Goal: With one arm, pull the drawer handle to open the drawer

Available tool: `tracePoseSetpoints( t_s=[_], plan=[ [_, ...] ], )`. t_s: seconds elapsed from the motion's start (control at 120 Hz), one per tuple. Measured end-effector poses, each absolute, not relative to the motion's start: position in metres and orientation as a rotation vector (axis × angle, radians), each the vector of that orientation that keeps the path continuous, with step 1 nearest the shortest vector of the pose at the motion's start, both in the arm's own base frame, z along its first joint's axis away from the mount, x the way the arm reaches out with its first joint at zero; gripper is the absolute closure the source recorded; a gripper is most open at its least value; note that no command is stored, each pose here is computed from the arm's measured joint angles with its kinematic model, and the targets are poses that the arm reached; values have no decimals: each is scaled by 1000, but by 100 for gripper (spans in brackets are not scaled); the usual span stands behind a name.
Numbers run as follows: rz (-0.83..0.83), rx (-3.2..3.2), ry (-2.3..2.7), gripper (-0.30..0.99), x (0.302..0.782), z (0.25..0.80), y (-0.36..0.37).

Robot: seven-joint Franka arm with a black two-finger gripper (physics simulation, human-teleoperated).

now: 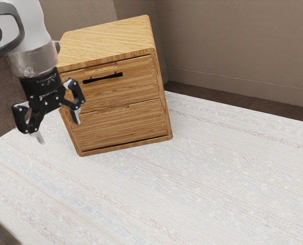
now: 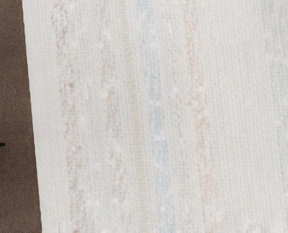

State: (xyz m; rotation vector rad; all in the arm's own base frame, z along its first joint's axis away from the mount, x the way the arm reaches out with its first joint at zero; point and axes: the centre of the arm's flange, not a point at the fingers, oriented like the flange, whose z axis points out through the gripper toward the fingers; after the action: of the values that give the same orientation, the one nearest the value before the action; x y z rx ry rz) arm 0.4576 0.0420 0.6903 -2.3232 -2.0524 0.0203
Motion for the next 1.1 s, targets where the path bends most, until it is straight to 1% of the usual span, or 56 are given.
tracePoseSetpoints(
  t_s=[0.092,0.142,0.2,0.25,0.292,0.342,0.433,0.608,0.692,0.908,1.1],
  plan=[
    [4,-2380,-2028,0,472,671,10],
    [-3,-2369,-2039,0,480,650,14],
    [-89,-2359,-2089,0,486,657,24],
    [-211,-2313,-2160,0,503,675,39],
    [-304,-2255,-2243,0,517,691,60],
    [-378,-2177,-2336,0,524,699,87],
    [-458,-2089,-2434,0,529,694,111],
    [-614,-2080,-2504,0,554,689,102],
    [-684,-2041,-2565,0,561,686,114],
    [-783,-1895,-2715,0,565,678,156],
    [-813,-1888,-2726,0,572,672,146]
  ],
)
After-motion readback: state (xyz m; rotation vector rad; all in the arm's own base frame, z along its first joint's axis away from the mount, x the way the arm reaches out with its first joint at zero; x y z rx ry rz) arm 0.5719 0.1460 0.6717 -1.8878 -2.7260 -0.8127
